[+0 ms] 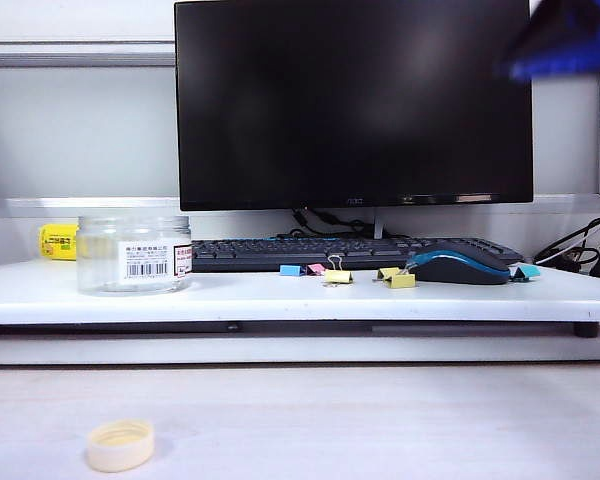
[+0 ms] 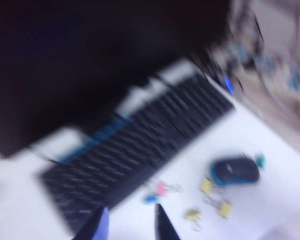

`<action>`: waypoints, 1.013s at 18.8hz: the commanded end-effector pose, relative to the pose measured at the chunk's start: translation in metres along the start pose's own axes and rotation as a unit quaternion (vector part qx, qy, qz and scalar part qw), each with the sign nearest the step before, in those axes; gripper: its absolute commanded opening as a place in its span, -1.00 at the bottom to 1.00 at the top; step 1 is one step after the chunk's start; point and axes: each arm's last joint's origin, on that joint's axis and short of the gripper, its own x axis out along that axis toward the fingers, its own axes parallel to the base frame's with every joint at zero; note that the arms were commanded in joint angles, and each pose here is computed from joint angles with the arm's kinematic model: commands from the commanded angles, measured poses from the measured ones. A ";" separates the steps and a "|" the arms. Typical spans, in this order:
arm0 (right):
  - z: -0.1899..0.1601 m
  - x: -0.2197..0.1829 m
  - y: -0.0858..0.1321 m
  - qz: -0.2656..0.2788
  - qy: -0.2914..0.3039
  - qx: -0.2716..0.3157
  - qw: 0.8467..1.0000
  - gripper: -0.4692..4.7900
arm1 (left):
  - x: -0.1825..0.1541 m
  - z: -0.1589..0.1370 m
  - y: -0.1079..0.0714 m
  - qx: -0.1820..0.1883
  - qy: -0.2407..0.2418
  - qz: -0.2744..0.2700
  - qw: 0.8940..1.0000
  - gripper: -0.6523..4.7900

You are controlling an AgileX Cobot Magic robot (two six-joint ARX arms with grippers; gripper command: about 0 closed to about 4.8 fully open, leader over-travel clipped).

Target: Take the clips out of the round transparent plastic box and place them on the table.

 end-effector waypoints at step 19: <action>0.022 -0.147 0.045 -0.167 -0.129 -0.096 0.973 -0.47 | -0.303 -0.283 -0.008 -0.039 -0.309 0.146 0.939 -0.28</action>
